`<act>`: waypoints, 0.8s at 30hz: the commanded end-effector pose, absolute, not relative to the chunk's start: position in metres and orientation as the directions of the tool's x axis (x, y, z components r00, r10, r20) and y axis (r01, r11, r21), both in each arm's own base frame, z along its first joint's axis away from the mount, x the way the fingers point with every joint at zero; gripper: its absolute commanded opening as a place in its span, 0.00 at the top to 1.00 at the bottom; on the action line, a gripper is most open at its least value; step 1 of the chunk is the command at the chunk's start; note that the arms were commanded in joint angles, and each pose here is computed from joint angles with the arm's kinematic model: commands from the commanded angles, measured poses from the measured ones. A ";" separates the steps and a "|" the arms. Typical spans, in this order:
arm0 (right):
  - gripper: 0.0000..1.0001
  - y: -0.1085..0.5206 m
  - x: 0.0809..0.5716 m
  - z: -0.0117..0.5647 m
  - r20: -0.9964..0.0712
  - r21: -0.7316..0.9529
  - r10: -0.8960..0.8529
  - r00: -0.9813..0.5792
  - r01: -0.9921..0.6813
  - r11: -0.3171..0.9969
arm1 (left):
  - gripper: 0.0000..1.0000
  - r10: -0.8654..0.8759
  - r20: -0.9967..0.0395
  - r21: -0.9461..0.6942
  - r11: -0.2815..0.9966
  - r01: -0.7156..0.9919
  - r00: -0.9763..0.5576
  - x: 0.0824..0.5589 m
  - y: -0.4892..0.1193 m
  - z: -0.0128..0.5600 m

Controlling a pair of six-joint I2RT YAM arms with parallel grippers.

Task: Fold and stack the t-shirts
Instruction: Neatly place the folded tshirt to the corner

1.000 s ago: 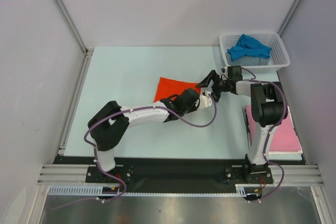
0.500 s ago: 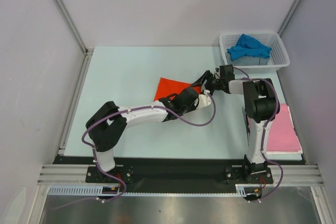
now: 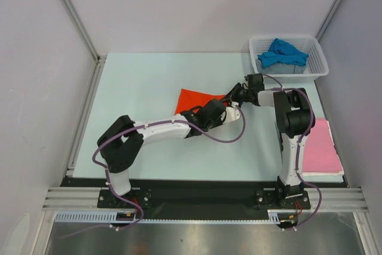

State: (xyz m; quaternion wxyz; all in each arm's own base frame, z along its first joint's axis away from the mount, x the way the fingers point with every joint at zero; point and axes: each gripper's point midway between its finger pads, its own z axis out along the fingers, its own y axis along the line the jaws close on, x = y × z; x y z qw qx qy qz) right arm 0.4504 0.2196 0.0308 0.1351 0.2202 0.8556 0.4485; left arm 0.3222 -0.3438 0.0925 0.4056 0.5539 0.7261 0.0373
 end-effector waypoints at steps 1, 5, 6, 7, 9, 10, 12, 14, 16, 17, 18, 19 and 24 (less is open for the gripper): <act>0.88 0.212 0.458 0.012 -0.055 0.795 0.524 -0.850 0.280 0.538 | 1.00 0.759 -0.649 0.463 0.450 0.764 -0.053 0.323 -0.355 0.137; 1.00 0.210 0.455 0.024 -0.124 0.768 0.518 -0.846 0.249 0.590 | 0.72 0.741 -0.661 0.394 0.477 0.785 -0.118 0.312 -0.354 0.139; 1.00 0.207 0.454 0.026 -0.143 0.755 0.523 -0.840 0.248 0.606 | 0.61 0.719 -0.679 0.364 0.506 0.782 -0.149 0.308 -0.353 0.142; 1.00 0.200 0.452 0.036 -0.177 0.727 0.537 -0.825 0.258 0.636 | 0.57 0.692 -0.707 0.347 0.522 0.779 -0.149 0.305 -0.351 0.155; 1.00 0.189 0.444 0.035 -0.213 0.676 0.553 -0.805 0.287 0.679 | 0.48 0.634 -0.749 0.275 0.564 0.779 -0.195 0.292 -0.347 0.158; 1.00 0.185 0.443 0.050 -0.245 0.674 0.564 -0.788 0.280 0.684 | 0.46 0.604 -0.767 0.244 0.585 0.773 -0.215 0.287 -0.344 0.161; 1.00 0.174 0.431 0.050 -0.257 0.640 0.581 -0.772 0.315 0.701 | 0.42 0.475 -0.831 0.103 0.645 0.757 -0.291 0.269 -0.338 0.178; 1.00 0.156 0.429 0.065 -0.333 0.600 0.605 -0.724 0.332 0.728 | 0.42 0.366 -0.866 -0.009 0.670 0.743 -0.341 0.251 -0.330 0.197; 1.00 0.138 0.416 0.060 -0.368 0.535 0.616 -0.697 0.383 0.753 | 0.41 0.264 -0.874 -0.141 0.664 0.734 -0.407 0.230 -0.328 0.211; 1.00 0.132 0.412 0.073 -0.396 0.532 0.622 -0.675 0.383 0.755 | 0.41 0.244 -0.867 -0.176 0.665 0.726 -0.434 0.220 -0.322 0.206; 1.00 0.122 0.400 0.067 -0.408 0.492 0.627 -0.664 0.418 0.764 | 0.41 0.151 -0.882 -0.255 0.645 0.720 -0.447 0.207 -0.316 0.231; 1.00 0.116 0.396 0.071 -0.418 0.482 0.634 -0.651 0.433 0.762 | 0.41 0.126 -0.878 -0.290 0.628 0.722 -0.463 0.198 -0.312 0.235; 1.00 0.070 0.368 0.094 -0.517 0.366 0.647 -0.560 0.539 0.759 | 0.41 0.052 -0.857 -0.387 0.593 0.707 -0.513 0.159 -0.275 0.254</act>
